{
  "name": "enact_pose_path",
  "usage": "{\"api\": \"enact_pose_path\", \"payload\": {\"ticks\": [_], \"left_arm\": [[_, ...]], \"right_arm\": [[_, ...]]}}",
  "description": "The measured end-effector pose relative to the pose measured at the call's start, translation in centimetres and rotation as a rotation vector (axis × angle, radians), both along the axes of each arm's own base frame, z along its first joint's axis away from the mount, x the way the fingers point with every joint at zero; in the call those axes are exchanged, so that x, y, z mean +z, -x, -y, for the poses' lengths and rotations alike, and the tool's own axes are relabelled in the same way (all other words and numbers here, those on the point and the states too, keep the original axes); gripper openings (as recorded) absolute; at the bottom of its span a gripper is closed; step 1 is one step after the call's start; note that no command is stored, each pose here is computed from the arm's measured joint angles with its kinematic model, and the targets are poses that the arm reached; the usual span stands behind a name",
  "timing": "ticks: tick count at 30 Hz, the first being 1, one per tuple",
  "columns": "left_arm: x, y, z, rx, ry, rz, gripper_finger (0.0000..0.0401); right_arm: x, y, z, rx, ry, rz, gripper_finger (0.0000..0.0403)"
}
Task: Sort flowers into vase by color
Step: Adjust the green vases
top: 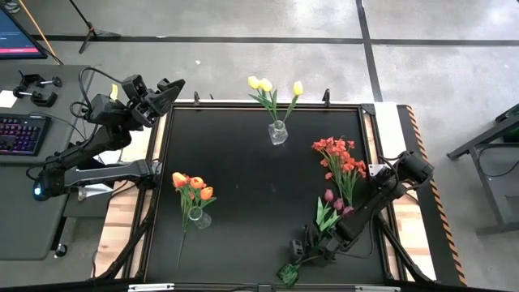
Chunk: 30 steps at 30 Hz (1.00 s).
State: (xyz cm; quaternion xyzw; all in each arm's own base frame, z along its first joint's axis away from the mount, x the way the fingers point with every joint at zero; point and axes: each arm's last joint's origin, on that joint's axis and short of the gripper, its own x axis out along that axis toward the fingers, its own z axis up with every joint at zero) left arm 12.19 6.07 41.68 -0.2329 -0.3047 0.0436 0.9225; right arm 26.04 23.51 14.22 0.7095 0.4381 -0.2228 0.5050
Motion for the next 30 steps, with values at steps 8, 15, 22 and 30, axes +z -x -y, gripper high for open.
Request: {"api": "enact_pose_path", "payload": {"ticks": [8,15,22,30], "left_arm": [[0.00,0.01,0.01,0.000,0.000,0.000,0.0193],[0.00,0.00,0.00,0.000,0.000,0.000,0.0193],[0.00,0.00,0.00,0.000,0.000,0.000,0.0193],[0.00,0.00,0.00,0.000,0.000,0.000,0.0193]], "right_arm": [[-0.04,-0.09,0.18,-0.004,-0.001,-0.010,0.0177],[-0.02,-0.14,0.19,-0.006,0.002,-0.002,0.0115],[0.02,-0.17,0.16,-0.004,0.001,0.004,0.0106],[0.01,-0.17,0.17,-0.002,0.003,0.005,0.0105]]}}
